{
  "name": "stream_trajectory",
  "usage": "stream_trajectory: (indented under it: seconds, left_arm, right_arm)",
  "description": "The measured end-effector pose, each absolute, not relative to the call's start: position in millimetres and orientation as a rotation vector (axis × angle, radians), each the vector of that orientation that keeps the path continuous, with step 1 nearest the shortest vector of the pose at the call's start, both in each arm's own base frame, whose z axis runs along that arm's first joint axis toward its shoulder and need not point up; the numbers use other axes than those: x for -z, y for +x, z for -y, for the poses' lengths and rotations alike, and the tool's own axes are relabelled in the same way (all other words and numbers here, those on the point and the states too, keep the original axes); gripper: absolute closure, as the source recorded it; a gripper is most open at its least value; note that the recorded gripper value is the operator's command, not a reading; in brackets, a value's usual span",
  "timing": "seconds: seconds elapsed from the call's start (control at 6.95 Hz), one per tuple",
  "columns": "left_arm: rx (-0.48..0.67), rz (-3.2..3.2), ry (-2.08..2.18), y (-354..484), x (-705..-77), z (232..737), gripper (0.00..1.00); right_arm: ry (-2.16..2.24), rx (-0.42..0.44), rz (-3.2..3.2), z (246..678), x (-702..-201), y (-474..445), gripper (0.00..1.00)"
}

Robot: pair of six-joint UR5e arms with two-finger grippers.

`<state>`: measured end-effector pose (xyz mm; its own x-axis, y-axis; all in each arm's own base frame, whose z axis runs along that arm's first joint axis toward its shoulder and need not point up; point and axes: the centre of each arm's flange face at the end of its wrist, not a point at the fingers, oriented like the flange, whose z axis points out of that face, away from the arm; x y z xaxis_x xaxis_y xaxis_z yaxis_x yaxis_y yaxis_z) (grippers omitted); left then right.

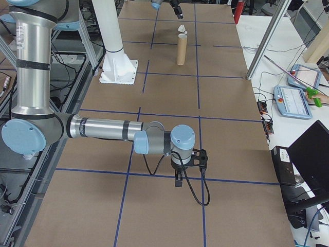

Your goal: Collect badminton balls into bucket

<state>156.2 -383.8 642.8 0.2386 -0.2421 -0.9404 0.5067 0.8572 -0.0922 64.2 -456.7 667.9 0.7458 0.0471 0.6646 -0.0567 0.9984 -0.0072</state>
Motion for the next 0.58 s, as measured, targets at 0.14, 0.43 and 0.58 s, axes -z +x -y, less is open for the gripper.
stream_trajectory:
  seconds: [0.14, 0.43, 0.58]
  left_arm:
    - [0.522, -1.242, 0.24, 167.1, -638.5, 390.8, 0.0]
    - [0.532, -1.27, 0.213, 191.4, -629.2, 406.5, 0.0]
    - [0.532, -1.272, 0.211, 199.5, -628.0, 412.1, 0.0]
  right_arm:
    - [0.014, -0.057, 0.727, 456.7, -667.9, 64.2, 0.0]
    - [0.014, -0.057, 0.727, 456.7, -667.9, 64.2, 0.0]
    - [0.014, -0.057, 0.727, 456.7, -668.0, 64.2, 0.0]
